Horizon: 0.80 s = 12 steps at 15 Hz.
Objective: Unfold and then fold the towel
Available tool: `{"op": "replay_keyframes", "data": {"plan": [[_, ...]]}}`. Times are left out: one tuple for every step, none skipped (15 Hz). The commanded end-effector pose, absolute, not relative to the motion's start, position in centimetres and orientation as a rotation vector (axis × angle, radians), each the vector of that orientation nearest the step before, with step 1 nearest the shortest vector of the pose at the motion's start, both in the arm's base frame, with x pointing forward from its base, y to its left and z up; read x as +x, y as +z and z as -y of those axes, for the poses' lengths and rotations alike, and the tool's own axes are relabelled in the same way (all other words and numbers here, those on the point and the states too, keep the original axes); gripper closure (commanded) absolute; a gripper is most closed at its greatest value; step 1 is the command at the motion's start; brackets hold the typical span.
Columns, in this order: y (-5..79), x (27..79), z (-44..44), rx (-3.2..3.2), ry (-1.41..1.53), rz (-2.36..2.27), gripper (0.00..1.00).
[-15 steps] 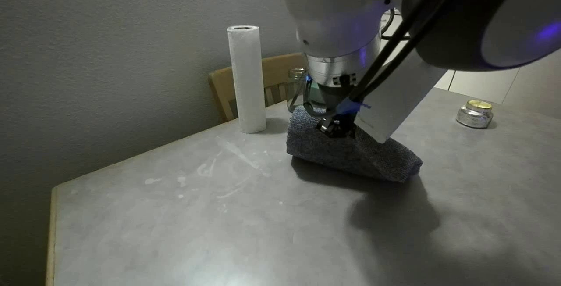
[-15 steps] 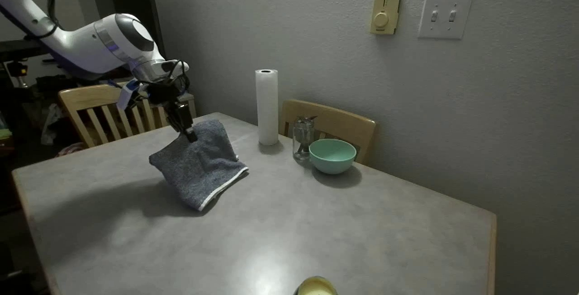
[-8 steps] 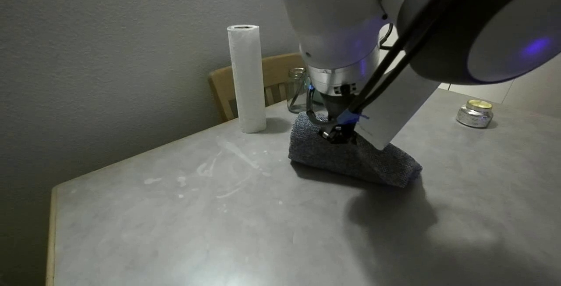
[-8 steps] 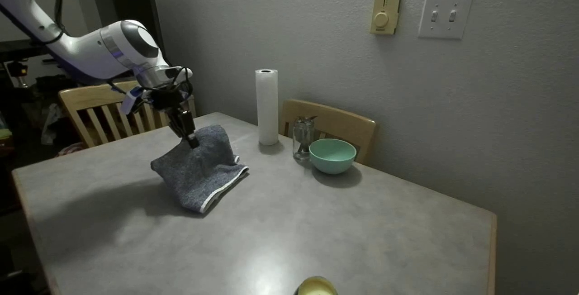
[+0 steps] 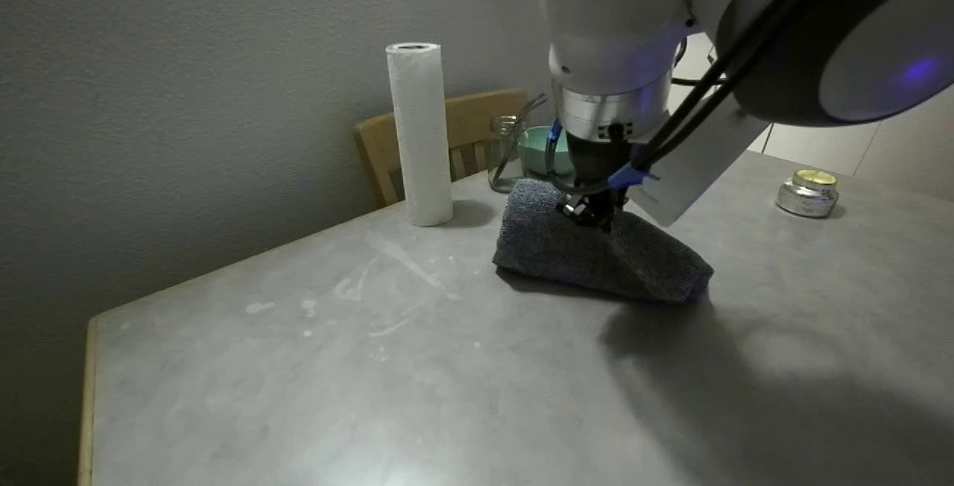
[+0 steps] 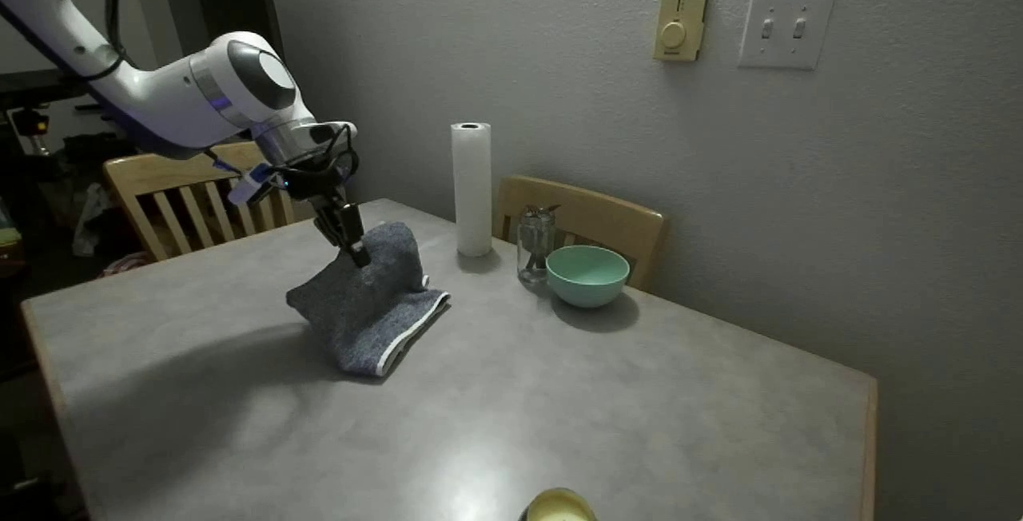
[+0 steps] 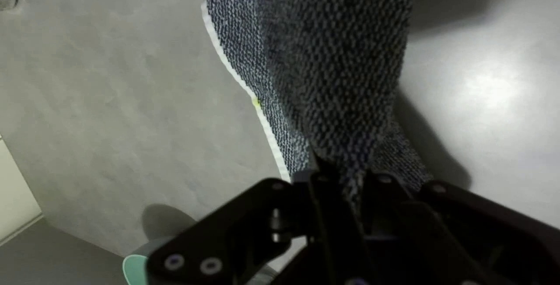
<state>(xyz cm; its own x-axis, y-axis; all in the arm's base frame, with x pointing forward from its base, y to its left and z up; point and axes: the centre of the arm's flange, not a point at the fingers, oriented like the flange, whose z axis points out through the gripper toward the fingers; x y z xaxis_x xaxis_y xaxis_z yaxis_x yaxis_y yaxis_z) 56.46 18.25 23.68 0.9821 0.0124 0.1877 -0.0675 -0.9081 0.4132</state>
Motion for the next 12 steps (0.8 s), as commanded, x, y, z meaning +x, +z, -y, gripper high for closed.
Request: {"op": "replay_keyframes", "data": {"plan": [[23.5,55.1,-13.1,2.747,0.317,-0.047,0.97],[22.9,55.2,-11.6,2.771,0.325,-0.058,0.97],[22.4,55.4,-10.3,2.797,0.327,-0.057,0.97],[21.9,55.5,-8.8,2.839,0.336,-0.050,0.97],[21.3,55.7,-7.6,2.867,0.343,-0.038,0.97],[21.0,55.8,-6.4,2.897,0.345,-0.023,0.97],[20.7,56.0,-5.3,2.917,0.345,-0.008,0.97],[20.4,56.2,-4.4,2.933,0.345,0.003,0.97],[20.2,56.4,-3.7,2.942,0.341,0.017,0.97],[20.1,56.7,-3.1,2.951,0.339,0.023,0.97],[19.9,57.0,-2.8,2.958,0.328,0.035,0.89],[19.6,57.4,-2.7,2.966,0.314,0.047,0.62]]}}
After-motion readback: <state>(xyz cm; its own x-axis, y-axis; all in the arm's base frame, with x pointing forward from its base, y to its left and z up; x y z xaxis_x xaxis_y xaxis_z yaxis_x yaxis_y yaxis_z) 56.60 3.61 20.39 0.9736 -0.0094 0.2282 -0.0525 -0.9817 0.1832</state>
